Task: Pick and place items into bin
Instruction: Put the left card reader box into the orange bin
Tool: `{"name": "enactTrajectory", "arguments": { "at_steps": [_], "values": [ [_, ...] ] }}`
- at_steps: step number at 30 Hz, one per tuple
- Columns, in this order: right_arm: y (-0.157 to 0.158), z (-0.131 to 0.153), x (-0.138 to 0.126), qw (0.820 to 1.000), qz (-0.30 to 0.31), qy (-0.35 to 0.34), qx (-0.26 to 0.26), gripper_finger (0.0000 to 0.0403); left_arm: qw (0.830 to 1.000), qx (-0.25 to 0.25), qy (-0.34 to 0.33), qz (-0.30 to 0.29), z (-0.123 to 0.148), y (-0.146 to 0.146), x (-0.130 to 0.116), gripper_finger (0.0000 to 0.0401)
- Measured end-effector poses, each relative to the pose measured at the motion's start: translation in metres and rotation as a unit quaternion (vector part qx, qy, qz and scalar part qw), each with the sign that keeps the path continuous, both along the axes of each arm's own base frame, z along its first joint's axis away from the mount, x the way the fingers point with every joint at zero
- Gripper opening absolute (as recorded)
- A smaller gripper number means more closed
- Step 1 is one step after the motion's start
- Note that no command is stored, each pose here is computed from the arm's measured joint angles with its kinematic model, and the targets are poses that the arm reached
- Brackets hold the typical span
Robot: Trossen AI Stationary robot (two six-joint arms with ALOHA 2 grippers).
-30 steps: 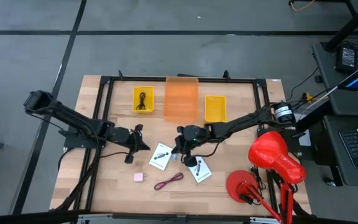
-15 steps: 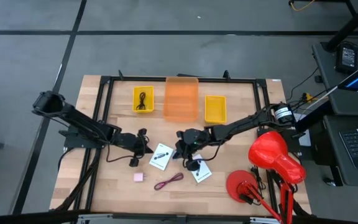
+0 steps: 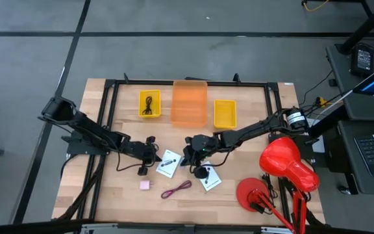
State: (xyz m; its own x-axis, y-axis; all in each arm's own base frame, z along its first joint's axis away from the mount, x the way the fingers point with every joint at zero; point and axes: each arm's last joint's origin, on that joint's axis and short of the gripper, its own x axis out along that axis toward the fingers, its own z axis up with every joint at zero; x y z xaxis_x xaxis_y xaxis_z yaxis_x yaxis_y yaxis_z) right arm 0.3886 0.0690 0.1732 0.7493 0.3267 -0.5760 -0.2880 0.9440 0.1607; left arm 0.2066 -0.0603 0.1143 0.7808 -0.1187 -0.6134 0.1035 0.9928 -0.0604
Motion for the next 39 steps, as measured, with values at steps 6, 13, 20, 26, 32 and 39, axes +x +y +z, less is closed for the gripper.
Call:
{"name": "enactTrajectory", "arguments": {
  "at_steps": [6, 13, 20, 26, 32, 39],
  "values": [
    [0.0, 0.0, 0.0, 1.0, -0.002, 0.001, 0.002, 0.0, 1.0, 0.0, 0.014, 0.003, -0.006, 0.0, 0.0, 0.0002],
    [0.0, 0.0, 0.0, 1.0, -0.006, 0.003, 0.006, 0.0, 1.0, -0.005, 0.006, 0.001, -0.008, -0.001, 0.003, 0.0002],
    [0.0, 0.0, 0.0, 1.0, -0.006, 0.003, 0.006, 0.0, 1.0, -0.011, 0.011, 0.006, -0.011, -0.001, 0.004, 0.0002],
    [0.0, -0.001, 0.0, 1.0, -0.006, 0.003, 0.006, 0.0, 0.999, -0.016, 0.027, 0.016, -0.018, -0.002, 0.005, 0.0002],
    [0.0, -0.002, -0.001, 1.0, -0.006, 0.009, 0.005, 0.0, 0.999, -0.016, 0.031, 0.017, -0.019, -0.001, 0.005, 0.0002],
    [0.0, -0.006, -0.004, 0.999, -0.006, 0.039, 0.002, 0.0, 0.998, -0.026, 0.042, 0.029, -0.02, -0.001, 0.004, 0.0002]
  ]
}}
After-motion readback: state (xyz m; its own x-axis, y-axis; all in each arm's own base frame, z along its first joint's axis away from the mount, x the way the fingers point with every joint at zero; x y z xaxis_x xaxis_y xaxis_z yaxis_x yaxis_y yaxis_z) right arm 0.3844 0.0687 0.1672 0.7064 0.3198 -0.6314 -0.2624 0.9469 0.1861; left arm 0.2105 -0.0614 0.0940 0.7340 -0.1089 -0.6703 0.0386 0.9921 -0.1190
